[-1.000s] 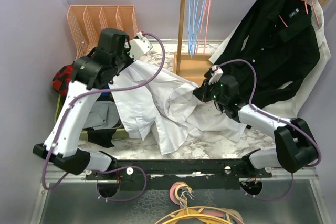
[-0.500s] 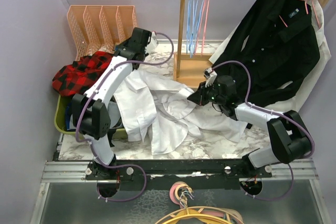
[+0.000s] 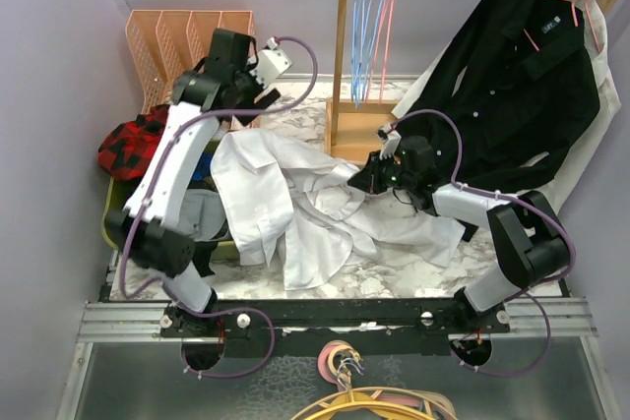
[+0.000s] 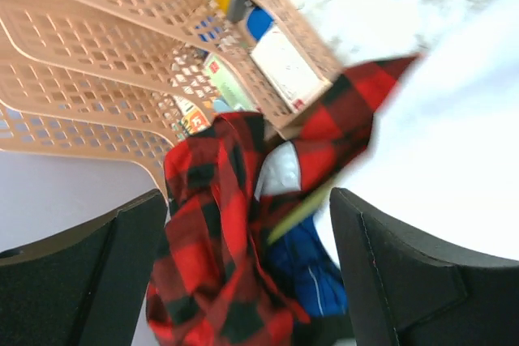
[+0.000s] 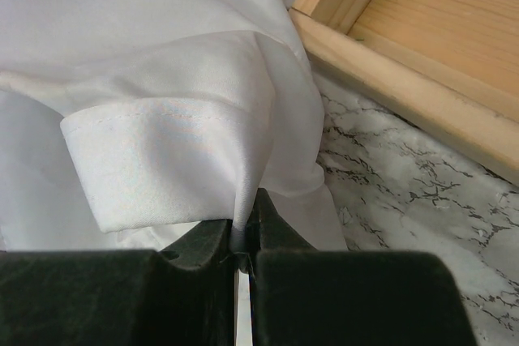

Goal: Place the shirt on the hanger

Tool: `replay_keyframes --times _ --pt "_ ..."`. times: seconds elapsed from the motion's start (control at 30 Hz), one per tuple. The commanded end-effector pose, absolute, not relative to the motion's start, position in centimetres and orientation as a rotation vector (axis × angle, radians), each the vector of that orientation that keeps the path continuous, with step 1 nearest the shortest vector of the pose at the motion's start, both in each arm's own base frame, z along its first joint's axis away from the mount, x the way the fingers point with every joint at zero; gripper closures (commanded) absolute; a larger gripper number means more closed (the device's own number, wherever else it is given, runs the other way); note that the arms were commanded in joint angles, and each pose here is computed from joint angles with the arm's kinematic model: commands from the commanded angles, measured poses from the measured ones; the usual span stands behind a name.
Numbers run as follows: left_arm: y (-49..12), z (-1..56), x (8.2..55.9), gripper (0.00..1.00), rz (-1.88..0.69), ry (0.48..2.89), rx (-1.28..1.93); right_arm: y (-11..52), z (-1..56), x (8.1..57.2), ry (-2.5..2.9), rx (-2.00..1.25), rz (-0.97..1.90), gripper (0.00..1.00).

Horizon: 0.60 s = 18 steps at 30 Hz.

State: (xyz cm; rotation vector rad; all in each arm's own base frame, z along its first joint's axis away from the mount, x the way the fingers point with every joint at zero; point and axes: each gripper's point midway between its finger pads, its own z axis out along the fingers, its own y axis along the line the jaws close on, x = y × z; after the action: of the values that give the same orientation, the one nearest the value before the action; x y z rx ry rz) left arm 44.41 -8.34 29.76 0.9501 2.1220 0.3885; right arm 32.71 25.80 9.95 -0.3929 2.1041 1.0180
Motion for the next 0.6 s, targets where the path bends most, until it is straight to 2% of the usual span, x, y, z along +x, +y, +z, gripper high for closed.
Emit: replay_keyframes --times 0.0,0.2,0.33,0.43,0.57 --pt "-13.5 31.5 34.4 0.15 0.057 1.942 1.353 25.6 11.4 33.4 2.032 -0.357 1.001 0.99" --pt "-20.2 27.5 23.6 0.17 -0.275 1.976 1.732 25.3 11.1 33.6 2.055 -0.349 0.969 0.99" --pt "-25.0 24.2 19.3 0.17 -0.457 1.965 1.903 25.3 11.1 33.7 2.052 -0.312 0.979 0.99" --pt "-28.9 23.2 21.3 0.07 -0.418 1.916 1.783 25.2 11.2 33.8 2.058 -0.277 0.987 0.99" --pt "-30.5 21.2 27.0 0.03 -0.231 1.932 1.426 25.4 12.3 33.5 2.052 -0.213 1.036 0.99"
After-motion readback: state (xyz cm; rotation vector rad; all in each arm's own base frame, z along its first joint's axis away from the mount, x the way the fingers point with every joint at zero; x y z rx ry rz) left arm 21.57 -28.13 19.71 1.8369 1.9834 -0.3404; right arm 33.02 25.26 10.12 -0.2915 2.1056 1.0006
